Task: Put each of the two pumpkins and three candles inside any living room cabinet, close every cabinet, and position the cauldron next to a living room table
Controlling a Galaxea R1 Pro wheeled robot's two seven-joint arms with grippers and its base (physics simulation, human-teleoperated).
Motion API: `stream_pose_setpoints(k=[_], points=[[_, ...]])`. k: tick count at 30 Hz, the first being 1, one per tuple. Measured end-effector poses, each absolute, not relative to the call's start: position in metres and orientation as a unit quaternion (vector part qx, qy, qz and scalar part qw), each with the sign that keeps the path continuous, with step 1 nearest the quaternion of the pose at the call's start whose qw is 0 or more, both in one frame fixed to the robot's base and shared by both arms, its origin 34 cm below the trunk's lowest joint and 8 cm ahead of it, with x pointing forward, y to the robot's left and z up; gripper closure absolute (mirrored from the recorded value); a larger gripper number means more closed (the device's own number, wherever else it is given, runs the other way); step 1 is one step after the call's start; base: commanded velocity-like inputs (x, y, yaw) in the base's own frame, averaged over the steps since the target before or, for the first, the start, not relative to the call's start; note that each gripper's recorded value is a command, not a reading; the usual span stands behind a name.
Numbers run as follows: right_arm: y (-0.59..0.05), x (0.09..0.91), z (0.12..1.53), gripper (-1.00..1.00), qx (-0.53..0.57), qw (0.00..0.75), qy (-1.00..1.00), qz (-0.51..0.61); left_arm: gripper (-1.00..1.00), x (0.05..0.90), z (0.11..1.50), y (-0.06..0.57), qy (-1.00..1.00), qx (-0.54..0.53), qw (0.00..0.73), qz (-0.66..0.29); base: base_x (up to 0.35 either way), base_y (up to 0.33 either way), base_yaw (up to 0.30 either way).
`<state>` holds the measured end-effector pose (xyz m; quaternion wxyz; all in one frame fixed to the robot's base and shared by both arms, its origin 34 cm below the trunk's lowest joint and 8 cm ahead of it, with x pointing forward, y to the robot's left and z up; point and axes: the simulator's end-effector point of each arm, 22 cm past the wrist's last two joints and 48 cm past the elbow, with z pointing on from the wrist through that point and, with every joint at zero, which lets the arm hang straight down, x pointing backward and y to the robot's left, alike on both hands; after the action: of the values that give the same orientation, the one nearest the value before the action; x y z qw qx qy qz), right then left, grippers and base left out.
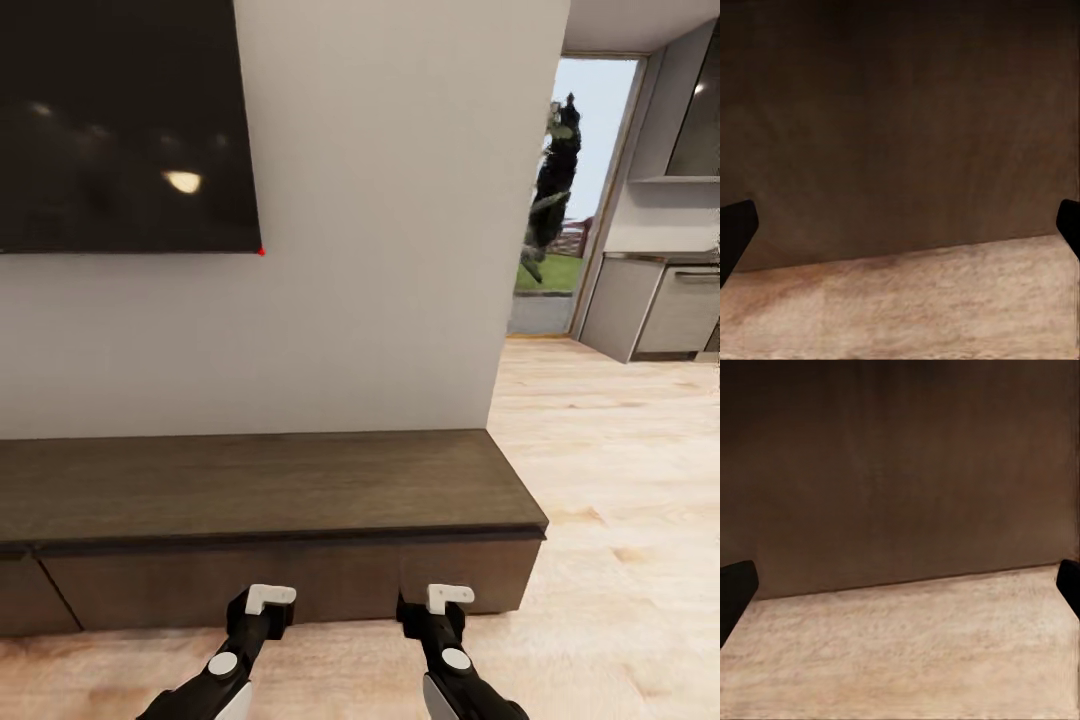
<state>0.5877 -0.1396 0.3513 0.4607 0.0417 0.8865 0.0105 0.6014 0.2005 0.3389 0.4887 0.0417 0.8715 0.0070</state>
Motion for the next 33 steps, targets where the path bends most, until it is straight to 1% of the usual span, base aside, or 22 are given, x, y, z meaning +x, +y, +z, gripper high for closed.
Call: stream_pose_setpoints(k=[6, 9, 25, 33], points=[[-0.140, 0.588, 0.352, -1.00, 0.042, 0.461, 0.886, 0.010, -1.00, 0.601, 0.339, 0.200, 0.871, 0.042, 0.489, 0.007, -0.324, 0.000, 0.000], [-0.139, 0.588, 0.352, -1.00, 0.041, 0.461, 0.886, 0.011, -1.00, 0.601, 0.339, 0.200, 0.871, 0.042, 0.489, 0.007, -0.176, 0.000, 0.000], [-0.131, 0.589, 0.353, -1.00, 0.032, 0.463, 0.885, 0.029, -1.00, 0.601, 0.339, 0.198, 0.872, 0.043, 0.488, 0.001, -0.016, 0.000, 0.000], [-0.130, 0.594, 0.371, -1.00, 0.031, 0.477, 0.878, 0.031, -1.00, 0.606, 0.356, 0.198, 0.865, 0.043, 0.500, 0.001, 0.000, 0.000, 0.000]])
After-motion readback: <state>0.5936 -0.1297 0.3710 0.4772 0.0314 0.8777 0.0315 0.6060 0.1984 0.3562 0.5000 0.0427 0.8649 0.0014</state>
